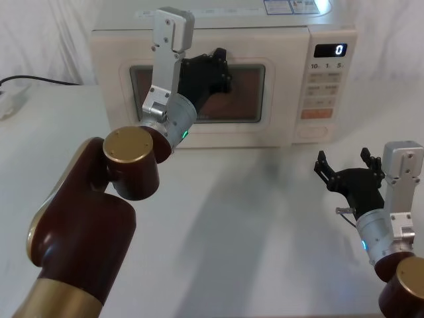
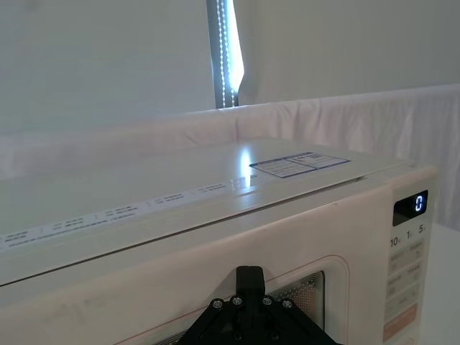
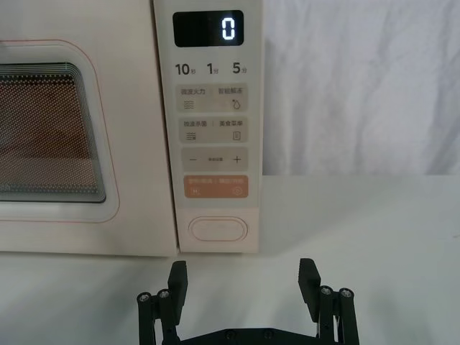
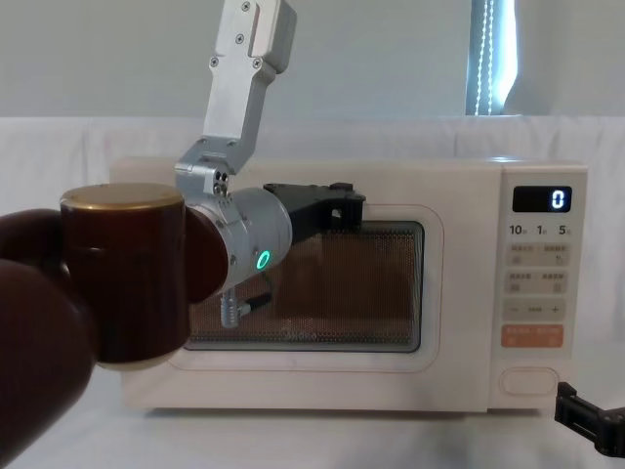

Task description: Press the button to open the microwave door with one hand; close the microwave door with the other hand.

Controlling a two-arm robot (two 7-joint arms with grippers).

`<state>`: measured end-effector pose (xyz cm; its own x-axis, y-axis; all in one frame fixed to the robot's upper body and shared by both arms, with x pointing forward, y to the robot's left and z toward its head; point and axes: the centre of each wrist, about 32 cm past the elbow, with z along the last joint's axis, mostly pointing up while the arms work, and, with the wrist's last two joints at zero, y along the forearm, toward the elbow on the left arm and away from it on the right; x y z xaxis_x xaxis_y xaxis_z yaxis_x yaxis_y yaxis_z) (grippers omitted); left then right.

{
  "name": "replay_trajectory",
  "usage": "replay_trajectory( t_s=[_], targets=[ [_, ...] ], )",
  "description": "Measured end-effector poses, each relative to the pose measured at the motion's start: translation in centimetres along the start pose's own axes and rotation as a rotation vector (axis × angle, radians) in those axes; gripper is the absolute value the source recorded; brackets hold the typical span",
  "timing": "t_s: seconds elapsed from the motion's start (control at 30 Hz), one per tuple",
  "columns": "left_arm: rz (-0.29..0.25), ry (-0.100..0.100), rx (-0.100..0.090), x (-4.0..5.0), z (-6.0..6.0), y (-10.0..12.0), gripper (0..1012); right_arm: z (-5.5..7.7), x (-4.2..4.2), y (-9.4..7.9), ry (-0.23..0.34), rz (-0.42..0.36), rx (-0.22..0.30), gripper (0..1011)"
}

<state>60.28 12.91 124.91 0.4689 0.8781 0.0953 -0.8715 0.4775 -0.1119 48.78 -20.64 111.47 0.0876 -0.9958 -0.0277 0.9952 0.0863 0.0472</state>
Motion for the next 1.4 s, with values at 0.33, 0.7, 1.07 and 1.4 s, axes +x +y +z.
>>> replay_trajectory(
  t_s=[0.33, 0.7, 1.07, 1.4],
  targets=[
    [-0.004, 0.002, 0.001, -0.02, 0.0, -0.2, 0, 0.0, 0.01, 0.0, 0.0, 0.0, 0.0, 1002],
    [-0.001, 0.005, 0.002, 0.03, -0.1, -0.3, 0, 0.0, 0.0, 0.0, 0.0, 0.0, 0.0, 1002],
    [0.001, 0.005, 0.001, 0.09, -0.1, -0.3, 0, 0.0, 0.0, 0.0, 0.0, 0.0, 0.0, 1002],
    [-0.01, 0.02, -0.001, -0.1, -0.5, 1.5, 0, 0.0, 0.0, 0.0, 0.0, 0.0, 0.0, 1002]
  ],
)
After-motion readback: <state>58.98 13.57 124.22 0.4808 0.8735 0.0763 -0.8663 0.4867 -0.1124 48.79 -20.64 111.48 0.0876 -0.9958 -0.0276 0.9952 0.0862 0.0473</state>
